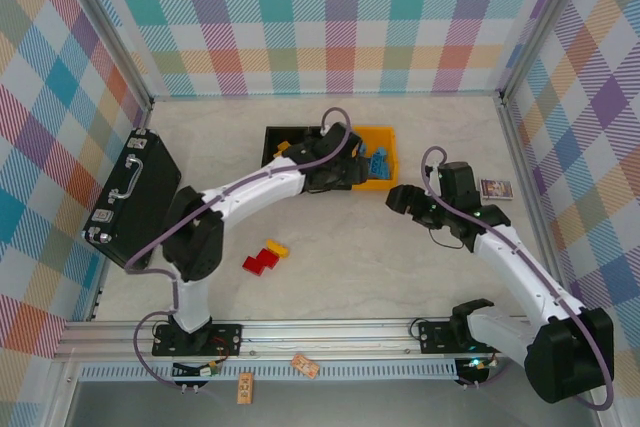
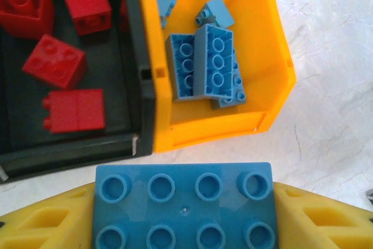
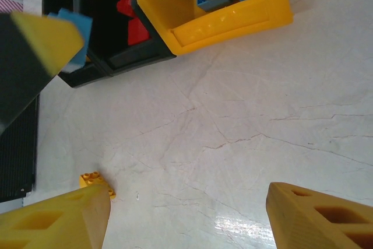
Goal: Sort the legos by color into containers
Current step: Place the lego in the container.
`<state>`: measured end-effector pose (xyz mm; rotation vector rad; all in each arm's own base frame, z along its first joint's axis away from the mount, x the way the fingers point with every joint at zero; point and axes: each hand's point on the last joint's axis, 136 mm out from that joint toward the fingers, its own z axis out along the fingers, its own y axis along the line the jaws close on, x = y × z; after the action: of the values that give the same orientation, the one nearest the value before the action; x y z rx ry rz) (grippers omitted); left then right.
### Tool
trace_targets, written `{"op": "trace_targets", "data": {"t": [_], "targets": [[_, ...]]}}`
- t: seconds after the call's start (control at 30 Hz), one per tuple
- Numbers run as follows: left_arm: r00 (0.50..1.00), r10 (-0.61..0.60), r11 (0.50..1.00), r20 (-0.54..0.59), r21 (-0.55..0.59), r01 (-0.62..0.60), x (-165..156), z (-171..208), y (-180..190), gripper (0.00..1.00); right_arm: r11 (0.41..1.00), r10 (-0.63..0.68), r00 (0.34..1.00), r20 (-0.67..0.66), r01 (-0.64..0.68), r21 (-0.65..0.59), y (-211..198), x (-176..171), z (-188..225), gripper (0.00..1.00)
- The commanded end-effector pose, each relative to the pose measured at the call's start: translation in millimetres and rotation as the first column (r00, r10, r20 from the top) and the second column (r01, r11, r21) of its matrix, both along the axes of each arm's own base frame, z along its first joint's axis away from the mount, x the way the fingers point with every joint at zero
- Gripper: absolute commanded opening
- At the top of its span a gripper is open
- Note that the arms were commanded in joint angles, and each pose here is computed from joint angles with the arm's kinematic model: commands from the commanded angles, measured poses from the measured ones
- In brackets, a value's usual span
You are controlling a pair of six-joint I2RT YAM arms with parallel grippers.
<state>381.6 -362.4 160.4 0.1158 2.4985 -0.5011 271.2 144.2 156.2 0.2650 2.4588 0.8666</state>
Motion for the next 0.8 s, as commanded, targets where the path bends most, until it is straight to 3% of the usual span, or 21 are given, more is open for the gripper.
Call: {"op": "trace_targets", "data": {"t": [0.0,0.37,0.77], "targets": [[0.999,-0.011,1.0,-0.038,0.017,0.012,6,-1,-15,0.61,1.0,-0.025,0.999,-0.025,0.025,0.001,-5,-6,-4,0.71],[1.0,-0.004,0.997,-0.017,0.081,0.005,71,-16,-50,0.61,0.998,-0.049,0.999,-0.022,0.048,-0.028,-19,-12,-6,0.71],[1.0,0.014,1.0,0.012,0.006,-0.014,110,-28,-53,0.61,0.998,-0.049,0.999,-0.013,0.049,-0.038,-24,-14,-4,0.71]]}}
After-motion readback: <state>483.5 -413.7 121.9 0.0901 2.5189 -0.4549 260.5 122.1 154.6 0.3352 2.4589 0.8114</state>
